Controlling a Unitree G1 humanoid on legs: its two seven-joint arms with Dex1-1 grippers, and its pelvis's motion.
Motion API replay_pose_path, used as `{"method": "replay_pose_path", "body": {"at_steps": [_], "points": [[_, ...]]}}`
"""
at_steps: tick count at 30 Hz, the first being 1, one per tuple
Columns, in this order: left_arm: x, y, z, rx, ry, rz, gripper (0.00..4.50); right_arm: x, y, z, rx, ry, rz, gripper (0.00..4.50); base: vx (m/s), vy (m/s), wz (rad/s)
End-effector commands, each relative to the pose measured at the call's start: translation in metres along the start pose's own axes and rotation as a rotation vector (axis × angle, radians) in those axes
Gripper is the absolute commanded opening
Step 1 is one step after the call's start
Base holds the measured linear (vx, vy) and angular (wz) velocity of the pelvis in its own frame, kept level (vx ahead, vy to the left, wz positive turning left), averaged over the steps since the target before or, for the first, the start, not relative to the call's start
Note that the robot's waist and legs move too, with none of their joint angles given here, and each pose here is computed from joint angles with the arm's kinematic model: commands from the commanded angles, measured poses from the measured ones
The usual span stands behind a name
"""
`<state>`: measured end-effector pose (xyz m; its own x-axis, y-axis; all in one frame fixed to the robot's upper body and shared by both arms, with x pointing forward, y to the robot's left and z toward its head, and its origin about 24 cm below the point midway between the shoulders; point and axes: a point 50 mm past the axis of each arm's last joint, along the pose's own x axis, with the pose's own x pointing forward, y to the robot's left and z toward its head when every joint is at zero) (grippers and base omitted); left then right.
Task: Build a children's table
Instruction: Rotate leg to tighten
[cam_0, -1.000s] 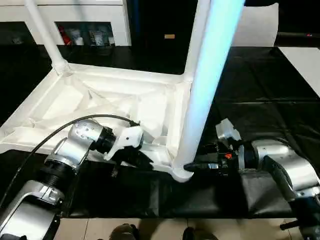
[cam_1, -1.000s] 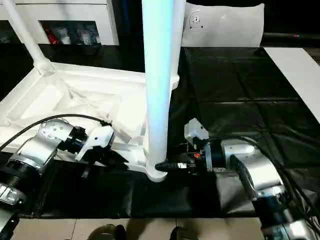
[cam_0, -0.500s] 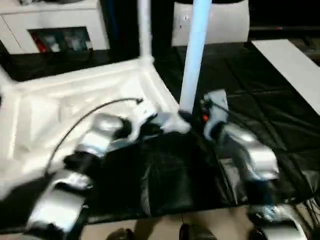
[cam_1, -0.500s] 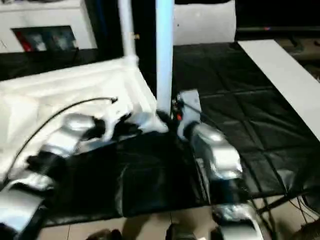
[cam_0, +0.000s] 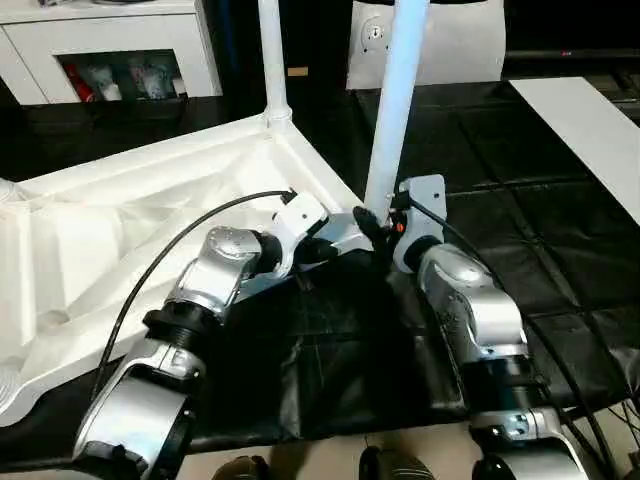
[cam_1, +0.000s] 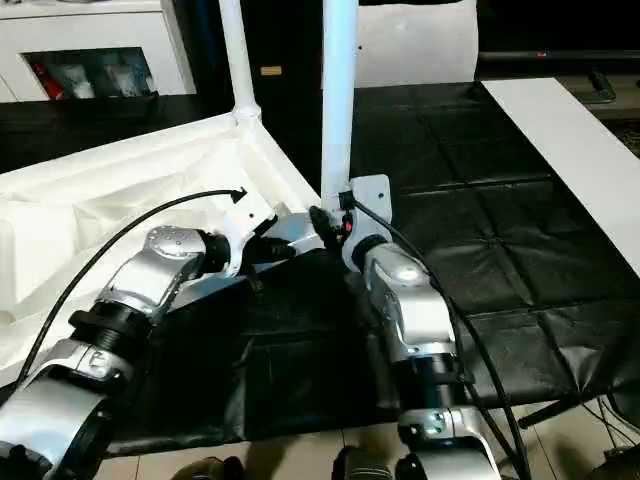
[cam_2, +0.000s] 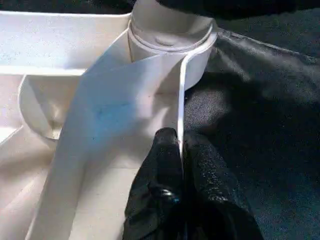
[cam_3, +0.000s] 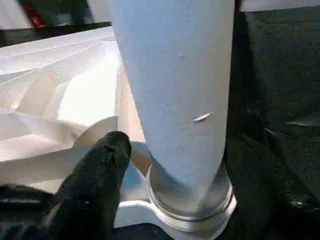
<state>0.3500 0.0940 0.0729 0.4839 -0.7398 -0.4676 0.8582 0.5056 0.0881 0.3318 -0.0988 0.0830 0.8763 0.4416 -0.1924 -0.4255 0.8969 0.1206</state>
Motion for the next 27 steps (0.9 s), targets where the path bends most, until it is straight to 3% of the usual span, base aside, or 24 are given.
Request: {"method": "replay_pose_path", "body": {"at_steps": [1,6,8,11,21,22,24,27], "points": [[0.01,-0.014,0.022,0.065,-0.097,-0.072,0.0,0.006,0.056,-0.006,0.01,0.021,0.336,3.47,0.0,0.0,0.0],[-0.011,-0.017,0.006,0.199,-0.072,-0.25,0.0,-0.018,0.016,-0.001,-0.103,-0.003,0.456,3.88,0.0,0.0,0.0],[-0.02,-0.014,-0.004,0.222,-0.009,-0.307,0.0,-0.029,-0.003,0.0,-0.18,0.024,0.514,4.06,0.0,0.0,0.0],[-0.03,-0.016,-0.011,0.288,0.028,-0.397,0.0,-0.043,-0.018,0.002,-0.221,0.059,0.614,4.2,0.0,0.0,0.0],[-0.049,-0.023,-0.02,0.387,0.062,-0.61,0.0,-0.071,-0.034,-0.002,-0.336,0.204,0.906,4.2,0.0,0.0,0.0],[-0.05,-0.024,-0.019,0.396,0.06,-0.621,0.0,-0.072,-0.034,-0.002,-0.339,0.216,0.934,3.94,0.0,0.0,0.0],[-0.051,-0.024,-0.019,0.411,0.057,-0.637,0.0,-0.073,-0.035,-0.003,-0.347,0.23,0.964,3.94,0.0,0.0,0.0],[-0.052,-0.026,-0.017,0.418,0.049,-0.658,0.0,-0.072,-0.033,-0.006,-0.351,0.239,0.988,3.57,0.0,0.0,0.0]]}}
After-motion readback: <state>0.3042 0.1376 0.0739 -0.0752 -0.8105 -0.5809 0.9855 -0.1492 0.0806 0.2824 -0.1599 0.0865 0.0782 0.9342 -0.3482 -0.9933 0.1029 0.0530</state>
